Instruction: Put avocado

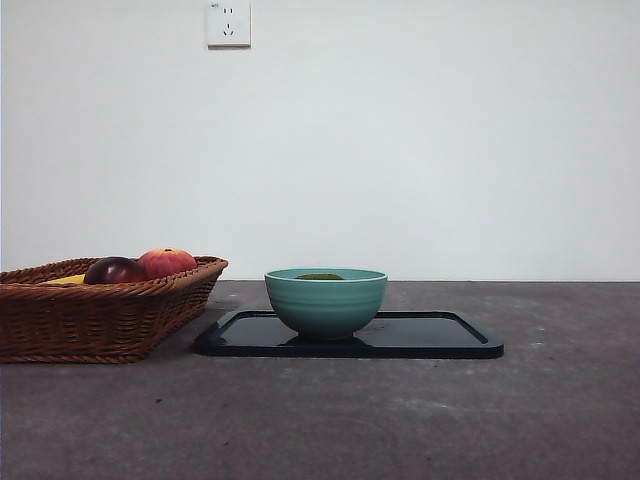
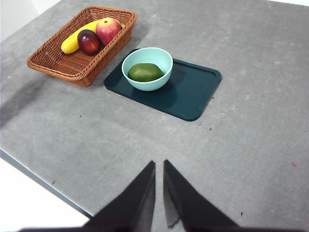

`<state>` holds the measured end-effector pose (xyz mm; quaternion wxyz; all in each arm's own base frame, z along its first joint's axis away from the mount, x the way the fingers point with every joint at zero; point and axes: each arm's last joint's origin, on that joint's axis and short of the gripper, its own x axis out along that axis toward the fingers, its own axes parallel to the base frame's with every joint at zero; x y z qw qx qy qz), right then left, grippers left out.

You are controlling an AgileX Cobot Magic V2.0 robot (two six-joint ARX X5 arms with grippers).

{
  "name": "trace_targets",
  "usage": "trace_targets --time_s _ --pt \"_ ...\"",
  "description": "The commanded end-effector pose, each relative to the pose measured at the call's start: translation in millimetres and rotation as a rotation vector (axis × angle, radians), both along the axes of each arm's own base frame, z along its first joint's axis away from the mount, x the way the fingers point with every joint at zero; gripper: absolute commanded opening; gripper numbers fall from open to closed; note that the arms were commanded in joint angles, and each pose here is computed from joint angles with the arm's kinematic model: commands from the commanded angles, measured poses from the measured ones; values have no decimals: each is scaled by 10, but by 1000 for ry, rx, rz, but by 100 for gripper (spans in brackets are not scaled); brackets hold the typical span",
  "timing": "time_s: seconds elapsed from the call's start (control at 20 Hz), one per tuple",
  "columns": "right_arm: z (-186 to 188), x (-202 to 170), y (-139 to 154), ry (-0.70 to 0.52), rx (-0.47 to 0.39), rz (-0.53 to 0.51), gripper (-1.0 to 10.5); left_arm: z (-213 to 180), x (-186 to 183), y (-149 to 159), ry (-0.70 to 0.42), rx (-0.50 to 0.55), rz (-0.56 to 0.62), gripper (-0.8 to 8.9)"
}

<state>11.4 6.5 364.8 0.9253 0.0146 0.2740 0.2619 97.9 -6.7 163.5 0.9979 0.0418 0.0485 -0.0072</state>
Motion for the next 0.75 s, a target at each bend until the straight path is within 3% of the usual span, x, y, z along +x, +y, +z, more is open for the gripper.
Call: trace_targets --time_s 0.05,0.3,0.75 --pt "29 -1 0 -10 15 6 24 -37 5 7 7 -21 13 24" --pt "29 -1 0 -10 15 6 24 -149 -14 23 89 -87 39 24" --pt "29 -1 0 -10 15 6 24 -147 -23 49 82 -81 59 24"
